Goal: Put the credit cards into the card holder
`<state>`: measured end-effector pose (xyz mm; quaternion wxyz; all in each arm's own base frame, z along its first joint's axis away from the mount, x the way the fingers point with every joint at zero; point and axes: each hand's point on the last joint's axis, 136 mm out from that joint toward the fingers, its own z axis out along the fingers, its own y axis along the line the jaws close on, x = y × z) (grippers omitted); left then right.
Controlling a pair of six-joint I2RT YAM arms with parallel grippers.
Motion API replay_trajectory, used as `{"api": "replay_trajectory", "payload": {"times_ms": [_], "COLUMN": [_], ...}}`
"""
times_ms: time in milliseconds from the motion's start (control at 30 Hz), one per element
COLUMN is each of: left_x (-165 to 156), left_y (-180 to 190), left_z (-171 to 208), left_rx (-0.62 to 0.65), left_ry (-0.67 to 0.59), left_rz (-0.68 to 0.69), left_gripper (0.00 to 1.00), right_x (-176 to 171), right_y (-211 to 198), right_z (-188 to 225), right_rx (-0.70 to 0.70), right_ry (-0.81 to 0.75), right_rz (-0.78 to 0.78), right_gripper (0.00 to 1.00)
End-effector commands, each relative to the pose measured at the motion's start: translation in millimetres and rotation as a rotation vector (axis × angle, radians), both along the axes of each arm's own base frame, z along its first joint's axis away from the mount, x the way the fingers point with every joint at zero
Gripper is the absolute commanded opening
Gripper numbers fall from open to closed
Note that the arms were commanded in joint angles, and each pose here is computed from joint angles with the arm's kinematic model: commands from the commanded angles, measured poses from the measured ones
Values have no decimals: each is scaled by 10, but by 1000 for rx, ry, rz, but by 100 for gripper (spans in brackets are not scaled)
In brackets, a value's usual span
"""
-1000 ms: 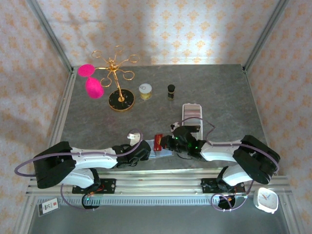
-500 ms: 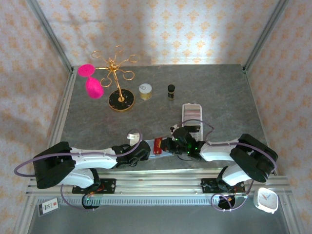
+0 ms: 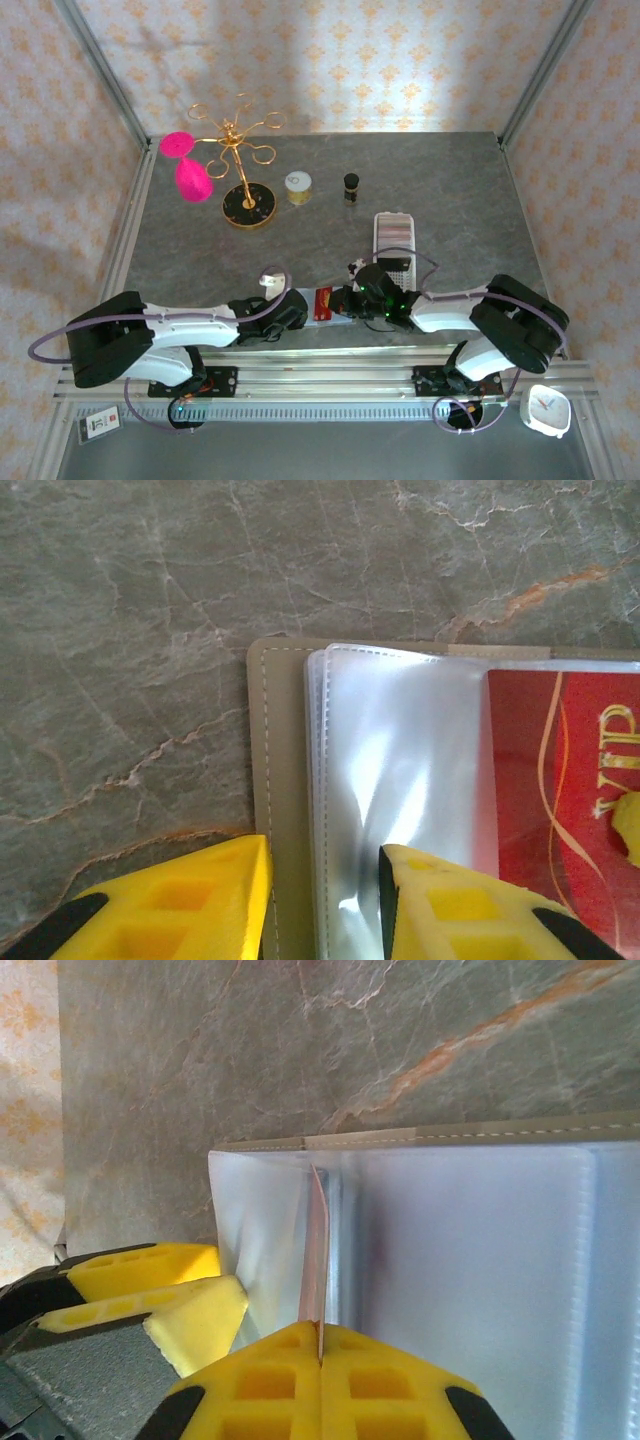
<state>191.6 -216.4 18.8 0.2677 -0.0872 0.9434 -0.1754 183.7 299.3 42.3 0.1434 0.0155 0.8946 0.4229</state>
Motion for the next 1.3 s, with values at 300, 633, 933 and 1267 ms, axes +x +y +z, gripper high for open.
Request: {"api": "replay_trajectory", "payload": {"times_ms": [300,633,933,1267], "left_x": [-105,-141,-155,-156], "left_y": [258,277,244,240], "left_z": [-215,-276,-304,-311], "left_rx": [11,15,18,22], "left_ry": [39,58,70,74], "left_rz": [73,70,53,50], "left_gripper": [41,40,39,39], "right_x": [-190,-175,-119,-61], "right_y": [83,133,134,-16], "right_z": [15,117,65,-105], "right_rx": [72,166,158,24], "right_ry": [51,25,16,-35], "right_rz": [40,31,6,-11], "right_gripper": [0,0,0,0]}}
